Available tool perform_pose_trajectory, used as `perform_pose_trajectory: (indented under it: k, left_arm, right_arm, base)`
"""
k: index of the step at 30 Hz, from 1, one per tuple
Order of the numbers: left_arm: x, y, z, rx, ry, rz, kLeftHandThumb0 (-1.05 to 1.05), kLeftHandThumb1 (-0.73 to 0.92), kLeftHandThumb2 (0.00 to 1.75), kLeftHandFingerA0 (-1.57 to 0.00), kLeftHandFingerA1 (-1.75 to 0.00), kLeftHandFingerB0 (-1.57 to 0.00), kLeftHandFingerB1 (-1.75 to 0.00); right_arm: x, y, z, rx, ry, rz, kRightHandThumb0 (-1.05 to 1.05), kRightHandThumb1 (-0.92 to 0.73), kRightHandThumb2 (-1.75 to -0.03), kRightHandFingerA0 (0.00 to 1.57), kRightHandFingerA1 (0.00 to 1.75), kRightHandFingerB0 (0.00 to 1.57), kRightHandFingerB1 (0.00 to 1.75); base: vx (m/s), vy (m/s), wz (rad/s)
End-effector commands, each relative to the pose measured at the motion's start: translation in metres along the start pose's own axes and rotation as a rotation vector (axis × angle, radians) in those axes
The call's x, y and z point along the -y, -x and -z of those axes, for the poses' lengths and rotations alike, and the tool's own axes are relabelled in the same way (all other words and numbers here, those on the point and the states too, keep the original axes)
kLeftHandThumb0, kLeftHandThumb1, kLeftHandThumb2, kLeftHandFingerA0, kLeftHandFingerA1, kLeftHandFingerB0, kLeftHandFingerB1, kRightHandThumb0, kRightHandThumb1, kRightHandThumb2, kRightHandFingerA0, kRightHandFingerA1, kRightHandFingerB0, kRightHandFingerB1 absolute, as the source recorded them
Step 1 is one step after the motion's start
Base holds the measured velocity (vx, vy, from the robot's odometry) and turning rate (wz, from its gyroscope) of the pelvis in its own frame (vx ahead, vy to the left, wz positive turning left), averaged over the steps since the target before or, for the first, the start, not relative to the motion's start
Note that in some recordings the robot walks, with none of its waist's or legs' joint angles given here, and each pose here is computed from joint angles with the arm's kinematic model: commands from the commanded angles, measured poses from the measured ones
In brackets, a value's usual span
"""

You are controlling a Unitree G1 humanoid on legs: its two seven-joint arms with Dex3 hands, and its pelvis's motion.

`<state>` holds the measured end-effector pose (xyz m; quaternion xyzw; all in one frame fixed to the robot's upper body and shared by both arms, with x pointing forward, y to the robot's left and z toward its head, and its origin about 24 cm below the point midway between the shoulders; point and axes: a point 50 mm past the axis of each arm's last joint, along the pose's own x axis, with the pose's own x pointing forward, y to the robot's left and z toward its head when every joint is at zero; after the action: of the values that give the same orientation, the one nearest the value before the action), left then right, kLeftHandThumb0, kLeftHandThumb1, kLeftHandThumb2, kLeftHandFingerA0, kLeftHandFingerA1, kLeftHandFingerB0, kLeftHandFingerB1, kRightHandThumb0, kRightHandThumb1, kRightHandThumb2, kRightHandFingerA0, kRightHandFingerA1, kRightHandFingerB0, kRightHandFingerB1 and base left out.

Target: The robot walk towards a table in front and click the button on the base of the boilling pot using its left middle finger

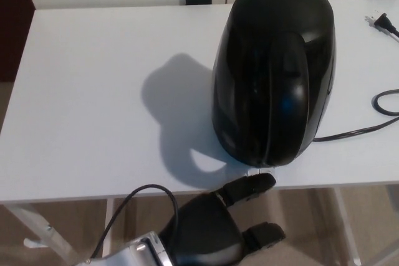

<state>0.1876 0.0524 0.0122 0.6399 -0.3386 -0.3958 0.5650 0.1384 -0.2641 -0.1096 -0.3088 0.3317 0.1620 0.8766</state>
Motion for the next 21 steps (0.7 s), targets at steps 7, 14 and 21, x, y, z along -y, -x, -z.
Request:
perform_pose_trajectory:
  k: [7, 14, 21]
  left_arm:
    - [0.001, 0.036, -0.039, 0.106, 0.111, 0.042, -0.72, 0.82, 0.65, -0.29, -0.32, -0.24, -0.30]
    - [0.034, 0.068, -0.046, 0.051, 0.184, 0.129, -0.73, 0.81, 0.64, -0.31, -0.31, -0.24, -0.30]
    - [0.108, 0.123, 0.003, -0.435, 0.635, 0.365, -0.70, 0.80, 0.65, -0.31, -0.32, -0.23, -0.28]
  right_arm:
    - [0.006, 0.008, 0.008, 0.015, -0.033, -0.025, -0.61, -0.63, -0.60, 0.81, 0.45, 0.67, 0.41]
    - [0.002, 0.004, 0.012, -0.060, -0.011, -0.011, -0.48, -0.65, -0.60, 0.71, 0.42, 0.53, 0.38]
    - [-0.002, 0.004, 0.015, -0.092, -0.045, 0.018, -0.42, -0.64, -0.58, 0.74, 0.42, 0.55, 0.37]
  base:
    - [0.00, 0.000, 0.00]
    - [0.00, 0.000, 0.00]
    - [0.00, 0.000, 0.00]
